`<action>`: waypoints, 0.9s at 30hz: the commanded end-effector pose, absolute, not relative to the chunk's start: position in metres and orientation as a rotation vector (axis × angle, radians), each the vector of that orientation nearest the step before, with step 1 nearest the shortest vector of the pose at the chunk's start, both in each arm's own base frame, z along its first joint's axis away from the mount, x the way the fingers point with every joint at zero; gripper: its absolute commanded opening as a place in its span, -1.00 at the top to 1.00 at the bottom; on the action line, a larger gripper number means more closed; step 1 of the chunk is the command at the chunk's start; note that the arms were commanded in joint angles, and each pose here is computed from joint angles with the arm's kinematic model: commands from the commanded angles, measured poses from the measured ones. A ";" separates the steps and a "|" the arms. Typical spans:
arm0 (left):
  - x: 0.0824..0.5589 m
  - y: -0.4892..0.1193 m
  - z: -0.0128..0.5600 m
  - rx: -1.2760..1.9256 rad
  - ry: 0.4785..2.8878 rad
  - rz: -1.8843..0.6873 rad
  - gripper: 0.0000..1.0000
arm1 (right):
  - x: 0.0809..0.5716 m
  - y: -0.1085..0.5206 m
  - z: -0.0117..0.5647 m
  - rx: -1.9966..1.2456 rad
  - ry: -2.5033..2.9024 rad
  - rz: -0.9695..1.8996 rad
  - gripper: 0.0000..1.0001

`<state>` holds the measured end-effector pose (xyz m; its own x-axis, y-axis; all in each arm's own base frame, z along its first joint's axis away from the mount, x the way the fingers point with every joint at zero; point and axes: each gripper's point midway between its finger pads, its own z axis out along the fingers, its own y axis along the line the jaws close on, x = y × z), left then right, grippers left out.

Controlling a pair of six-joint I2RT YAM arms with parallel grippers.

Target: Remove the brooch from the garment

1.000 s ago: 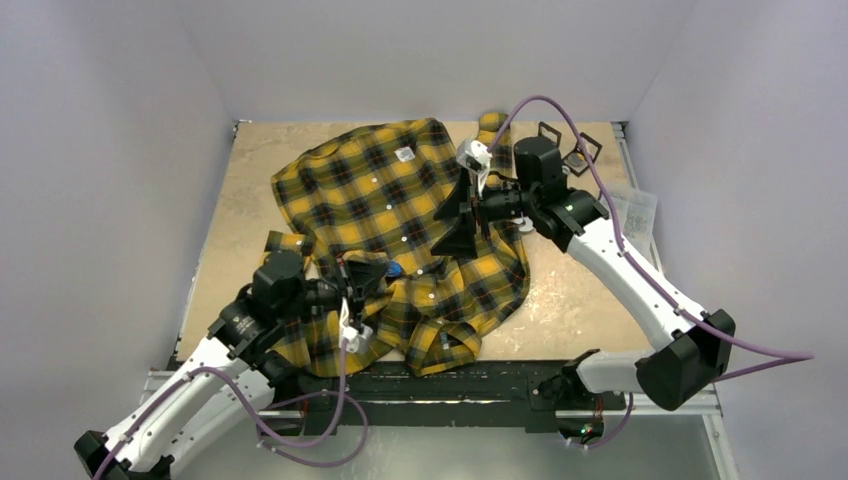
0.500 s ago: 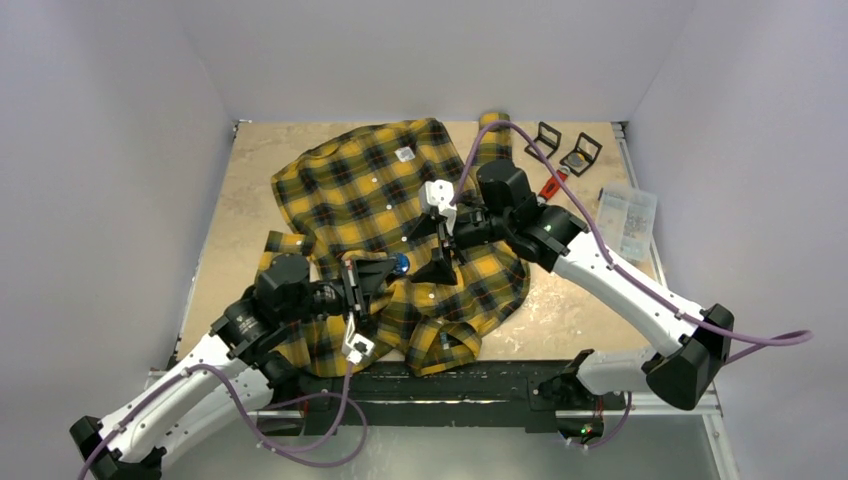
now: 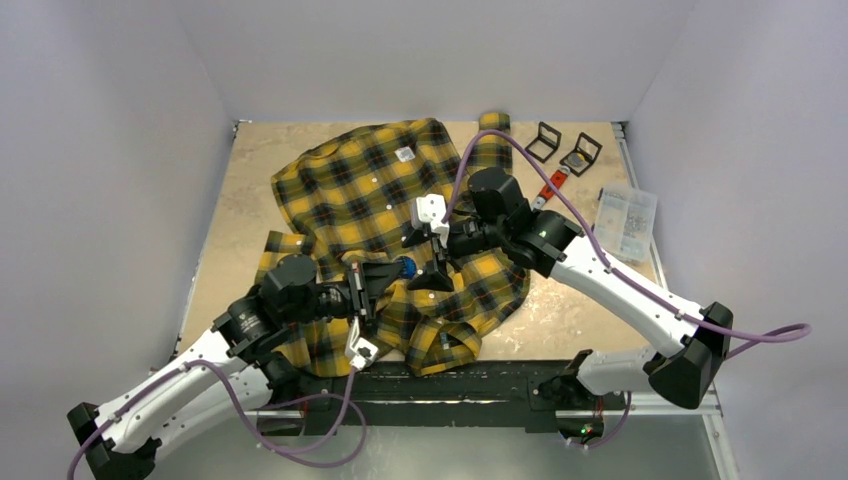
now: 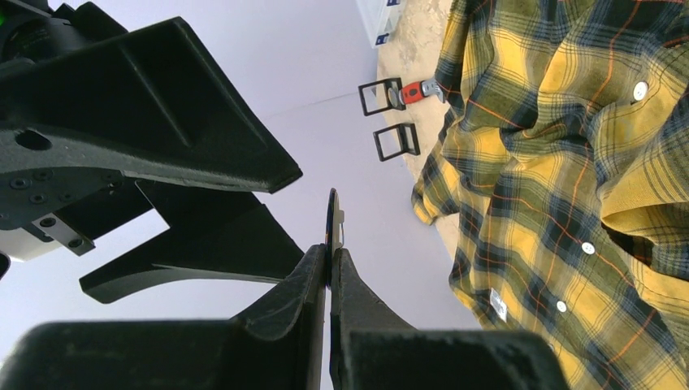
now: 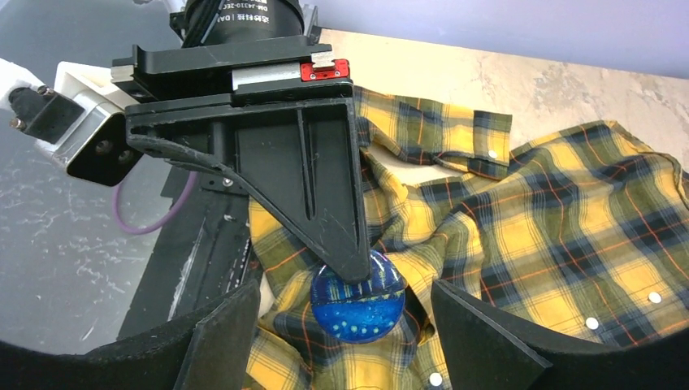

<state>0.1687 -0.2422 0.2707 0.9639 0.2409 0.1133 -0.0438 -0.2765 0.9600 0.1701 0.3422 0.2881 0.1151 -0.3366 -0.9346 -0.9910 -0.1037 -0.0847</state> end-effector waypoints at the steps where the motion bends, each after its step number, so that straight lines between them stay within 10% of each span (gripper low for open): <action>1: 0.166 -0.246 0.300 1.780 0.106 0.313 1.00 | 0.172 0.344 0.309 -1.567 1.275 0.964 -0.60; 27: 0.164 -0.256 0.307 1.770 0.106 0.293 1.00 | 0.173 0.338 0.295 -1.592 1.312 0.914 -0.18</action>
